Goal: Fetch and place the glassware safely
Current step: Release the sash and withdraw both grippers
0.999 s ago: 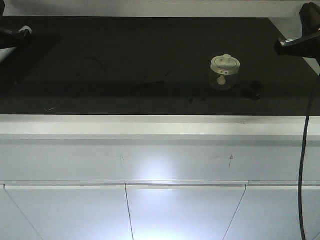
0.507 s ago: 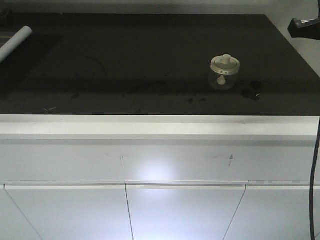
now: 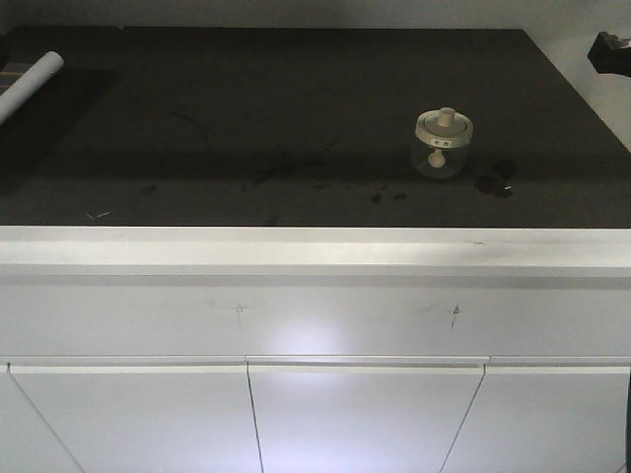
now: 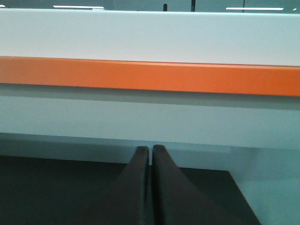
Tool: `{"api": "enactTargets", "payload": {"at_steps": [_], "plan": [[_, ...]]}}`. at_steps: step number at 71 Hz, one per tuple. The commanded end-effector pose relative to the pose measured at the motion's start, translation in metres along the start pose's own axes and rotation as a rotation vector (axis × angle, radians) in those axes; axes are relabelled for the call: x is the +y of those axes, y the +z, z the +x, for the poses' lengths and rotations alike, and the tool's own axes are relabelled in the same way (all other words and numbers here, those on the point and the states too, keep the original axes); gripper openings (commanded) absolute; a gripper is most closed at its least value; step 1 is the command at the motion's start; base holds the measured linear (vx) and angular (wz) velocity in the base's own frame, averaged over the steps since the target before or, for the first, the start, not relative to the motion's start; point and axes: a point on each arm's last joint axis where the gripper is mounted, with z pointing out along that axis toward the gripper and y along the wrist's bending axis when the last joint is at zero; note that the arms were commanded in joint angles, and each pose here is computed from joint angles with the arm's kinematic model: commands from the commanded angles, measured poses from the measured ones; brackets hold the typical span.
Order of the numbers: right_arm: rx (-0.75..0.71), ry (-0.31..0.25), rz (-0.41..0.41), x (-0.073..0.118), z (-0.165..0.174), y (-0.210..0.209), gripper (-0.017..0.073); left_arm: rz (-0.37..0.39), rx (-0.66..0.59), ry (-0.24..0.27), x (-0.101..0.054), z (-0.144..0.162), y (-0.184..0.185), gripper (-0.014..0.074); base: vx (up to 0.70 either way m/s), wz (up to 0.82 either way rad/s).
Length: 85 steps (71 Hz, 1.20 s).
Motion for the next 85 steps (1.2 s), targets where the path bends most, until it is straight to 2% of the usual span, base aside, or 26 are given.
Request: {"api": "enactTargets", "payload": {"at_steps": [1,7,14,22,33,46,65,85], "plan": [[-0.106,0.008,-0.063,0.012,-0.016,-0.010,-0.0003,-0.002,-0.093,-0.018,0.000,-0.025,-0.013,-0.0007,0.00,0.00],[-0.080,-0.013,-0.114,0.023,-0.006,-0.017,-0.0003,0.000,-0.094,-0.018,0.000,-0.030,-0.020,-0.0007,0.00,0.00],[-0.052,-0.013,-0.155,0.033,0.005,-0.028,-0.0003,0.035,-0.108,-0.015,-0.008,-0.032,-0.033,-0.0007,0.00,0.00],[-0.042,-0.011,-0.158,0.034,0.011,-0.039,-0.0003,0.092,-0.106,0.016,-0.020,-0.023,-0.052,-0.0007,0.00,0.00],[-0.051,-0.025,-0.158,0.034,0.008,-0.055,-0.0003,0.133,-0.076,0.000,-0.028,0.000,-0.083,-0.0007,0.00,0.00],[-0.060,-0.058,-0.163,0.035,0.003,-0.075,-0.0003,0.141,-0.045,-0.072,-0.028,0.027,-0.118,-0.0007,0.00,0.00],[0.016,-0.050,-0.162,0.036,0.029,-0.097,-0.0003,0.134,0.023,-0.074,-0.028,0.060,-0.153,-0.0007,0.00,0.00],[0.069,-0.042,-0.176,0.038,0.047,-0.090,-0.0003,0.136,0.040,-0.073,-0.028,0.067,-0.154,-0.0007,0.00,0.00]]}}
